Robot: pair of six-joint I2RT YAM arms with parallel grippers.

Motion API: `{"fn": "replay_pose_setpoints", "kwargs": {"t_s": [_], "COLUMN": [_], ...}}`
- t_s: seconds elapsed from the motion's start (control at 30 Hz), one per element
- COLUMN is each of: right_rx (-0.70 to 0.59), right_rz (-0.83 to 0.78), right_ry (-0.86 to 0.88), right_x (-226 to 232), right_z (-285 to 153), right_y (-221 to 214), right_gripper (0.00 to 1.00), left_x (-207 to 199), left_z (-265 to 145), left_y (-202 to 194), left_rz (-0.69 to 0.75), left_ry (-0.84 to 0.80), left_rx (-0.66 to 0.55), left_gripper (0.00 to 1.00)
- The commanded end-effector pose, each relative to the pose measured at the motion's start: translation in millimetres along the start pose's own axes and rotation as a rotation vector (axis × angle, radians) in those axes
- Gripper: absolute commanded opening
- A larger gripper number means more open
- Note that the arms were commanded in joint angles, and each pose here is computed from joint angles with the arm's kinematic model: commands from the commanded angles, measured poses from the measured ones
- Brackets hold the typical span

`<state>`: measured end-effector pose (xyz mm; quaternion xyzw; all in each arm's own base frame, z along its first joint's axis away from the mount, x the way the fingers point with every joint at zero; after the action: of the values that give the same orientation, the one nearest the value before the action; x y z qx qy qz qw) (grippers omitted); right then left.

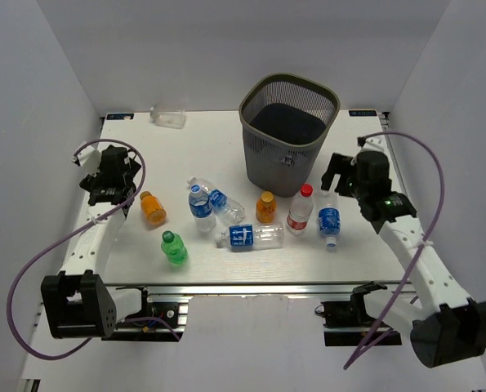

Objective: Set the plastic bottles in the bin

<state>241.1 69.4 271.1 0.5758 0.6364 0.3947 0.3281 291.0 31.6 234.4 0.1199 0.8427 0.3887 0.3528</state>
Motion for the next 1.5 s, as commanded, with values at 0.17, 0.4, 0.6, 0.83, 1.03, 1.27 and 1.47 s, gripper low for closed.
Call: {"fn": "replay_pose_setpoints", "kwargs": {"t_s": [0.17, 0.4, 0.6, 0.83, 1.03, 1.27, 1.47], "right_rx": [0.107, 0.227, 0.098, -0.281, -0.604, -0.622, -0.537], "right_rz": [0.083, 0.109, 0.077, -0.008, -0.185, -0.325, -0.321], "right_ry": [-0.101, -0.108, -0.193, -0.299, 0.045, 0.398, 0.452], "right_x": [-4.0, -6.3, -18.5, -33.0, 3.0, 54.2, 68.1], "right_z": [61.5, 118.7, 93.4, 7.9, -15.4, 49.8, 86.6], "right_y": [-64.9, -110.5, -71.3, 49.8, 161.0, 220.0, 220.1], "right_gripper": [0.89, 0.8, 0.34, 0.3, 0.31, 0.45, 0.89], "left_x": [-15.1, -8.5, -7.0, -7.2, -8.7, 10.3, 28.6], "left_z": [8.5, 8.6, 7.3, 10.0, 14.0, 14.6, 7.1], "left_y": [-6.9, -7.2, -3.6, -7.0, -12.1, -25.6, -42.9], "left_rz": [0.016, 0.058, 0.061, 0.066, 0.061, 0.058, 0.041], "left_ry": [-0.067, -0.04, -0.033, -0.036, -0.027, 0.067, 0.067], "left_rx": [0.082, 0.07, 0.044, 0.056, 0.084, 0.117, 0.192], "left_gripper": [0.98, 0.98, 0.98, 0.98, 0.98, 0.98, 0.98]}}
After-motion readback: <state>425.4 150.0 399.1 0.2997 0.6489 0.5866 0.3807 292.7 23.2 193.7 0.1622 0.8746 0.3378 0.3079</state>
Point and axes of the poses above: each gripper's point midway between its finger pads, its own z axis out along the fingers, its own x axis along the line the jaws close on, y = z × x, the point moved 9 cm from there along -z, back along the fingers, and after that the axes turned 12 degrees about -z, right-handed, at the moved point
